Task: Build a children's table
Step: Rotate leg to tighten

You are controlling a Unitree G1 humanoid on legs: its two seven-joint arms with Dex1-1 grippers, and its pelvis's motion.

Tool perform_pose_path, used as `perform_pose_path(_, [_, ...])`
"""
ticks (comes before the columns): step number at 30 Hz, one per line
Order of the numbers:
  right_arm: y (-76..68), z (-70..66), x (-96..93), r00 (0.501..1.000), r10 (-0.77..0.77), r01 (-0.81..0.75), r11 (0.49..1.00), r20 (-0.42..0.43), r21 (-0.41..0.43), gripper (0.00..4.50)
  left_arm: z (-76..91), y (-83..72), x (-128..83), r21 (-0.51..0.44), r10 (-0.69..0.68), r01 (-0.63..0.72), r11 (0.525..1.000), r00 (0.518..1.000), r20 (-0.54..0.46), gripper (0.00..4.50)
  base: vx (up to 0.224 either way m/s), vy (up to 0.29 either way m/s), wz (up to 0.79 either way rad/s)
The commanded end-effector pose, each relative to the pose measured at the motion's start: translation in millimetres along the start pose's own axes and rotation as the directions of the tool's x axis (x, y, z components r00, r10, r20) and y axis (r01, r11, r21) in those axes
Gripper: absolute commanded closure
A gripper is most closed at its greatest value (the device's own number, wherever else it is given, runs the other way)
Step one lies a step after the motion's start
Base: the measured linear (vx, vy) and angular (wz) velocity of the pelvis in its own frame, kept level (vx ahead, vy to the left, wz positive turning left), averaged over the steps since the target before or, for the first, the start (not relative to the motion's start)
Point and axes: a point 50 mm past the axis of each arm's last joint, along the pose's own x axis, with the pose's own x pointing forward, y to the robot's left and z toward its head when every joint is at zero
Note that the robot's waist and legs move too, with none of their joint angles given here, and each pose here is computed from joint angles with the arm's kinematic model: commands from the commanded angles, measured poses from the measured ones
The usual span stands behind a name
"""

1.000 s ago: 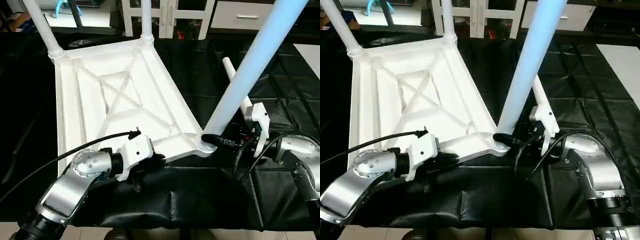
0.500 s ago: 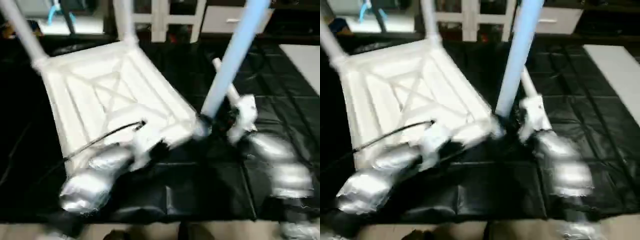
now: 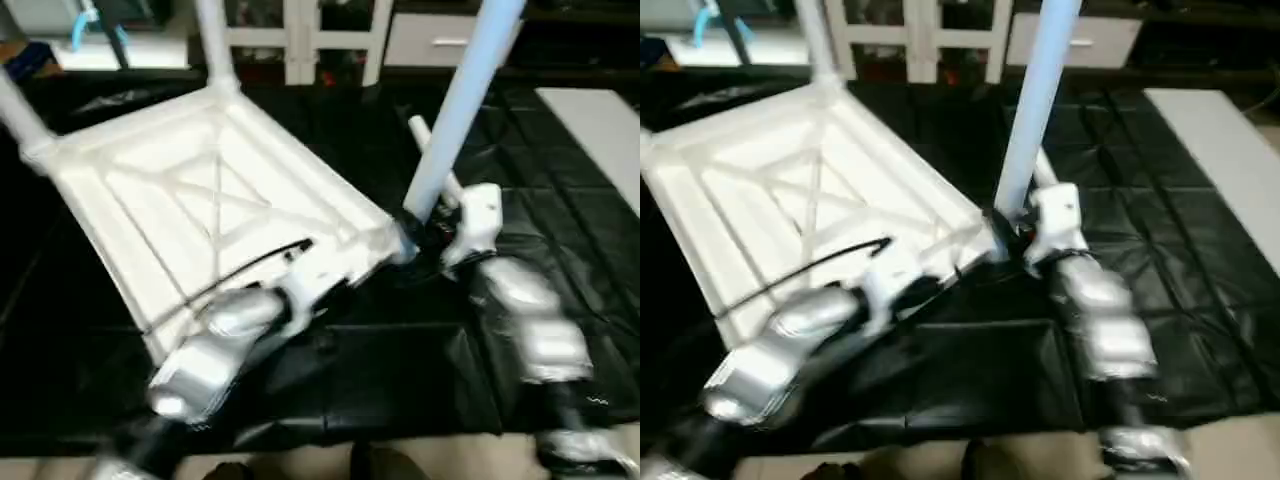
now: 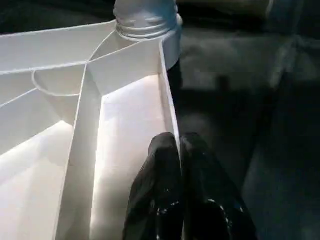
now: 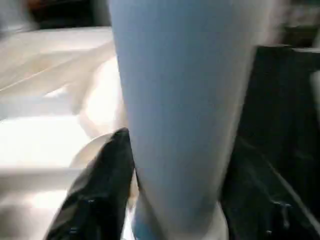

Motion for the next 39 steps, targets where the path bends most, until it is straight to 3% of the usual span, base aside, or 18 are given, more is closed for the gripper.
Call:
perform_pose_path(1, [3.8,7.9,-7.1,0.991,0.132,-0.132,0.991,0.002,0.0,1.81,-15.0,-15.4,-3.6,-0.025,-0.153,0.152,0.988,0.988,-0.034,4.5,0.065,-0.019,0.06])
perform_pose_path(3, [0.2,13.8,-17.0,0.981,0.195,-0.195,0.981,-0.012,-0.017,1.57,-17.7,-13.6,-10.7,-0.028,-0.166,0.165,0.986,0.985,-0.042,4.5,0.063,-0.016,0.04])
perform_pose_path(4, [-7.4,21.8,-33.8,0.961,0.27,-0.273,0.961,-0.06,-0.042,1.48,-21.1,-12.1,-20.8,-0.027,-0.186,0.184,0.983,0.981,-0.056,4.5,0.0,0.0,0.0])
perform_pose_path(6, [-14.6,26.2,-43.1,0.955,0.28,-0.288,0.954,-0.101,-0.078,1.32,-22.7,-12.7,-25.8,-0.027,-0.2,0.199,0.98,0.978,-0.06,4.5,0.033,0.006,-0.01])
perform_pose_path(11, [-18.6,30.9,-50.4,0.942,0.31,-0.323,0.942,-0.13,-0.094,1.19,-24.8,-13.4,-29.4,-0.021,-0.213,0.212,0.977,0.975,-0.064,4.5,0.0,0.0,0.0])
perform_pose_path(17, [-14.0,22.2,-53.3,0.915,0.365,-0.38,0.923,-0.172,-0.064,1.19,-23.9,-13.9,-30.4,-0.018,-0.226,0.225,0.974,0.973,-0.054,4.5,0.0,0.0,0.0])
perform_pose_path(28, [-4.6,2.0,-33.2,0.949,0.293,-0.295,0.955,-0.113,-0.002,2.18,-19.3,-18.6,-23.8,-0.015,-0.249,0.248,0.969,0.968,-0.039,4.5,0.0,0.0,0.0])
perform_pose_path(30, [-2.1,-5.1,-23.8,0.97,0.205,-0.206,0.978,-0.128,0.001,2.35,-18.6,-20.3,-19.0,-0.04,-0.237,0.235,0.971,0.97,-0.049,4.5,0.0,0.0,0.0])
perform_pose_path(32, [-3.3,-18.2,-10.2,0.989,-0.004,0.01,0.999,-0.147,0.041,2.46,-16.5,-20.5,-7.8,-0.084,-0.18,0.174,0.981,0.981,-0.067,4.5,0.0,0.0,0.0])
perform_pose_path(33, [-7.1,-27.0,-4.2,0.972,-0.166,0.18,0.981,-0.164,0.073,2.46,-14.4,-19.9,1.2,-0.102,-0.129,0.121,0.987,0.989,-0.076,4.5,-0.052,-0.002,-0.03])
perform_pose_path(35, [-9.1,-33.1,-1.2,0.946,-0.267,0.287,0.954,-0.182,0.092,2.51,-12.8,-19.6,7.0,-0.111,-0.096,0.087,0.99,0.992,-0.082,4.5,-0.063,0.0,-0.07])
perform_pose_path(37, [-8.2,-49.6,4.5,0.857,-0.467,0.503,0.85,-0.219,0.155,2.52,-4.5,-18.9,28.8,-0.175,0.022,-0.037,0.984,0.996,-0.088,4.5,0.0,0.0,0.0])
perform_pose_path(39, [-6.2,-54.0,6.4,0.832,-0.506,0.547,0.818,-0.228,0.179,2.54,-1.2,-19.8,35.1,-0.195,0.047,-0.063,0.979,0.995,-0.089,4.5,0.0,0.0,0.0])
